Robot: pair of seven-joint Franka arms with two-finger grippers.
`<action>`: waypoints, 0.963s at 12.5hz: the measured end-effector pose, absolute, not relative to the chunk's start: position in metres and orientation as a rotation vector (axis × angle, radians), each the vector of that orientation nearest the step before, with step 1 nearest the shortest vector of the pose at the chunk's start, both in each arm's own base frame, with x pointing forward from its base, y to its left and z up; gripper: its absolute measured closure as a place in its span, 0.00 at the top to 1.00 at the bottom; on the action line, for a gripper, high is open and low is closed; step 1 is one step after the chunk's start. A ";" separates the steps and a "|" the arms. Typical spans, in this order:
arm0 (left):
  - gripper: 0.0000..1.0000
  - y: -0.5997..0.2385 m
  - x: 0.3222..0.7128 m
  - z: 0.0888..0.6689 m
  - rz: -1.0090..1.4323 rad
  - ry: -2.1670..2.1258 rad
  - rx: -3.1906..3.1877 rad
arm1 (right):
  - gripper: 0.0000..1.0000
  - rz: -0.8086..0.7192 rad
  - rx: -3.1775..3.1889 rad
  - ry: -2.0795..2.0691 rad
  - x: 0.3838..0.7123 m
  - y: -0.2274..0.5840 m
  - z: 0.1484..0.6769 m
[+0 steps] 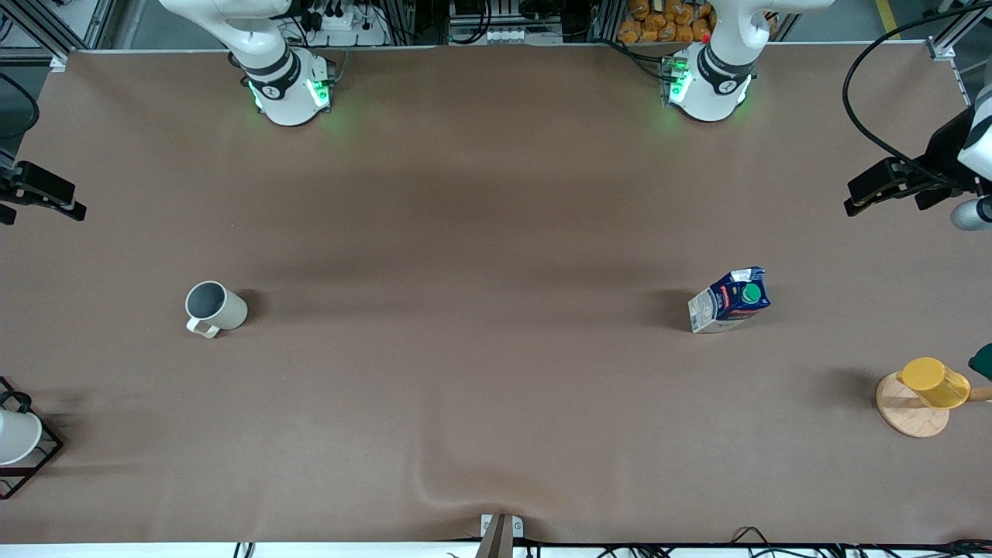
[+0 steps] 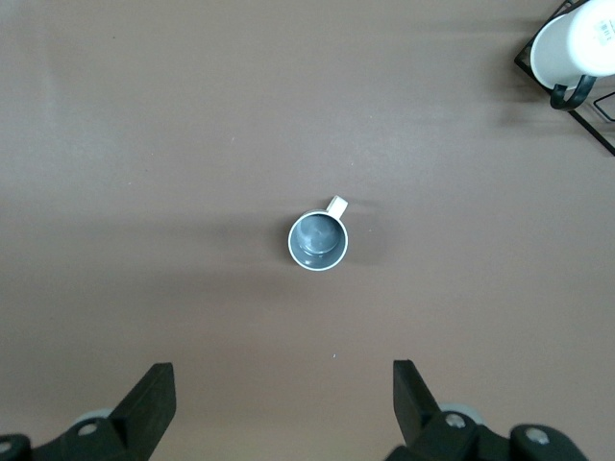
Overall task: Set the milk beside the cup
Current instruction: 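Reach to the blue milk carton and grasp it with the left gripper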
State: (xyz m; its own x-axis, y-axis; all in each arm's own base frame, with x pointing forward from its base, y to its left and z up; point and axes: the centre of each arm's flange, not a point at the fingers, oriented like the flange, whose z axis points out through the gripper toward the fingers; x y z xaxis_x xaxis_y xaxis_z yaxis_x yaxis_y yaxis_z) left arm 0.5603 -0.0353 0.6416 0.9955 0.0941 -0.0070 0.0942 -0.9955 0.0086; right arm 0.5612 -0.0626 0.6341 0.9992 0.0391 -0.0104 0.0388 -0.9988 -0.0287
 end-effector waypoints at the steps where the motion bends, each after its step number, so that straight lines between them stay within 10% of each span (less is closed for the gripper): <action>1: 1.00 -0.036 0.560 0.642 -0.011 0.147 3.129 | 1.00 0.017 -3.112 -0.061 0.561 -0.063 0.634; 12: 1.00 -0.070 0.615 0.495 -0.207 0.119 3.148 | 1.00 0.031 -3.112 -0.062 0.564 -0.063 0.629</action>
State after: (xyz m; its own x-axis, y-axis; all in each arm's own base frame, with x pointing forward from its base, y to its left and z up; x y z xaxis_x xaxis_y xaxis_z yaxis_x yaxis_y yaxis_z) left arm 0.6149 -0.0702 0.4950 0.9885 0.0764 -0.1302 0.0744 -0.9970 -0.0203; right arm 0.5640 -0.0627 0.6288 0.9990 0.0400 -0.0192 0.0394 -0.9988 -0.0293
